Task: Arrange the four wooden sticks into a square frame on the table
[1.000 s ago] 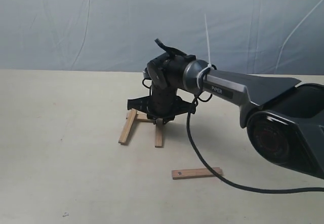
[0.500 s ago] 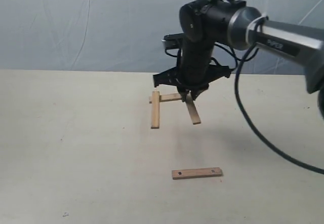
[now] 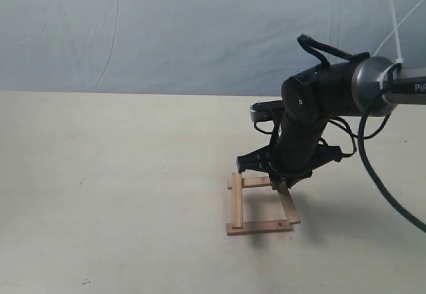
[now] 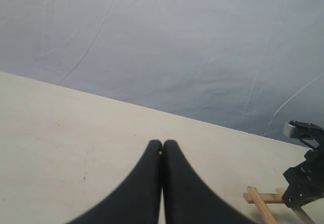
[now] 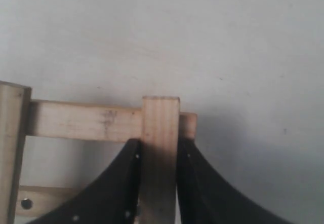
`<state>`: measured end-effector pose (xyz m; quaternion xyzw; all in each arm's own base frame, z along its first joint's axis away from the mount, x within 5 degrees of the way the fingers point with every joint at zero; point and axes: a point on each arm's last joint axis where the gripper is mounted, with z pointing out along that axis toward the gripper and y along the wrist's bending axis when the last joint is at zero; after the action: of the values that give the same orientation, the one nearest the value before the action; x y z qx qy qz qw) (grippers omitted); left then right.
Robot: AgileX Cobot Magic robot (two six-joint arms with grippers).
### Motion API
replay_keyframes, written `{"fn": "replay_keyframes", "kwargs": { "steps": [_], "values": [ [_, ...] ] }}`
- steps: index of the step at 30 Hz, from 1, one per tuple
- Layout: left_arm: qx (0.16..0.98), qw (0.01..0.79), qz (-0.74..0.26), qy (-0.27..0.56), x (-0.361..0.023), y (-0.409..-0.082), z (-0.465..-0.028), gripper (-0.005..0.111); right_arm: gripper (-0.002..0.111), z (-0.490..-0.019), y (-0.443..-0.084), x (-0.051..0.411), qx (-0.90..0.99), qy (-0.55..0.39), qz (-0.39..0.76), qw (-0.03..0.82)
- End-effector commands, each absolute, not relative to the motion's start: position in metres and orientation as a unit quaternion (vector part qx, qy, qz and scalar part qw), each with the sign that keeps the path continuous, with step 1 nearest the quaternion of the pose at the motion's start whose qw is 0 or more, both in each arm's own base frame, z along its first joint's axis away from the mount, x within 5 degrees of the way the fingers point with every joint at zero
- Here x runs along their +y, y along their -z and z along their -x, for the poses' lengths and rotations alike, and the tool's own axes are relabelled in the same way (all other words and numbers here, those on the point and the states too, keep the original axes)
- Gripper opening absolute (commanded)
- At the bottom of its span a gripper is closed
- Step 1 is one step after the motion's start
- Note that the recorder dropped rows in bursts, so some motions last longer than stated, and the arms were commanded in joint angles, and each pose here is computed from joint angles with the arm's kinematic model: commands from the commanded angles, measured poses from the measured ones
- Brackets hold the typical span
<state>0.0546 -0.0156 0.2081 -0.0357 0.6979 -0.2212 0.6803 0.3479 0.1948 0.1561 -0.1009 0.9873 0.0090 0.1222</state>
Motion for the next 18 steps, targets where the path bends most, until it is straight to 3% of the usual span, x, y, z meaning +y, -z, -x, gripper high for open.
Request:
{"fn": "replay_keyframes", "kwargs": {
  "steps": [1,18],
  "values": [
    [0.698,0.680,0.036,0.222,-0.016,-0.207,-0.054,0.000,-0.001,-0.348,-0.152,0.191,0.986,-0.024,0.088,0.142],
    [0.698,0.680,0.035,0.221,-0.016,-0.207,-0.054,0.000,-0.001,-0.350,-0.117,0.194,0.986,-0.033,0.076,0.143]
  ]
}}
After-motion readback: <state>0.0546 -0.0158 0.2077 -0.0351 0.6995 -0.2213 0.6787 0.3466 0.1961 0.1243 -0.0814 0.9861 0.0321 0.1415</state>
